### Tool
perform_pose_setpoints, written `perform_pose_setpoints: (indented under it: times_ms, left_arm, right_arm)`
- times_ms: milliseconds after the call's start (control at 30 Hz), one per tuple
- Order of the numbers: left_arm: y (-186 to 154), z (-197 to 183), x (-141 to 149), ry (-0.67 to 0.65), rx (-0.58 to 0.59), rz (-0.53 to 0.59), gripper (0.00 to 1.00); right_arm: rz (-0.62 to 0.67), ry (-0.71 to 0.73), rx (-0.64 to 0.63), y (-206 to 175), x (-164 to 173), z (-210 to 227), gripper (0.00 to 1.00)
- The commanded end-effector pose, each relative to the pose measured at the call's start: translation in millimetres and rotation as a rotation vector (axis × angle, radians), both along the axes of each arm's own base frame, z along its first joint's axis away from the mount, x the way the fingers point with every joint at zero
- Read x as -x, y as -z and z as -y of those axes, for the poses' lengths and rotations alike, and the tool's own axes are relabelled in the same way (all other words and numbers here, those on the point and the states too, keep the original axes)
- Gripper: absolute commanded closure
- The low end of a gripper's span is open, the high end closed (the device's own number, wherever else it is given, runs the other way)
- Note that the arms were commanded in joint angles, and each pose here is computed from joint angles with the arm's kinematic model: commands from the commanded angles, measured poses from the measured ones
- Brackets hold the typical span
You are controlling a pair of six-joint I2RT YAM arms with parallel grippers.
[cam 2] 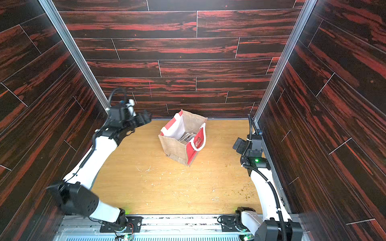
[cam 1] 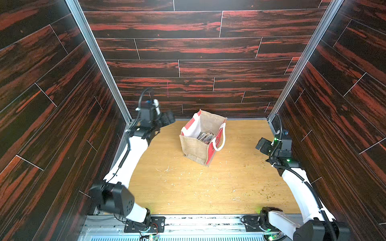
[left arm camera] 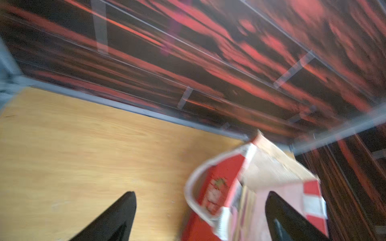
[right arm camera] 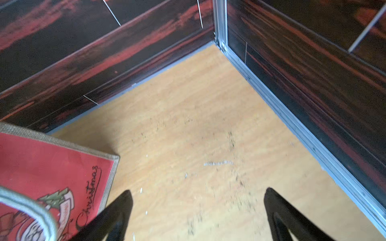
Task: Take out the folding fans from the tote bags
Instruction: Pick up the canvas bag from the center of the board.
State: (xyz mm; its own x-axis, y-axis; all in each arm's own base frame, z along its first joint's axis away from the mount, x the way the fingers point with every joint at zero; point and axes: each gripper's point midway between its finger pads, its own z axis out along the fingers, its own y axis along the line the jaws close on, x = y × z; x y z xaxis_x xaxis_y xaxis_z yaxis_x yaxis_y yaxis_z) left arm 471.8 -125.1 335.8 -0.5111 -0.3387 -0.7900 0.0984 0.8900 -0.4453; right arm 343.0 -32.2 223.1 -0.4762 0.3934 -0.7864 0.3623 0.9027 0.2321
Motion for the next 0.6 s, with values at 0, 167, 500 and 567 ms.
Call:
perform_pose_setpoints:
  times_ms: [0, 167, 500, 567]
  left_arm:
    - [-0.3, 21.2, 1.9, 0.061, -0.067, -0.067, 0.01]
    - [35.7, 55.0, -8.9, 0.161, -0.178, -0.238, 0.01]
    - [76.5, 87.7, -23.2, 0.278, -0.36, -0.42, 0.01]
    - [85.5, 93.5, -24.0, 0.298, -0.354, -0.438, 0.01]
  right_arm:
    - [-0.047, 0.03, -0.023, -6.5, 16.1, 0.6, 0.01]
    - [-0.063, 0.029, -0.019, -17.1, 24.2, 1.0, 0.02]
    - [-0.043, 0.012, -0.014, -34.1, 33.5, -2.0, 0.02]
    - [-0.043, 0.001, -0.014, -35.2, 34.3, -4.0, 0.02]
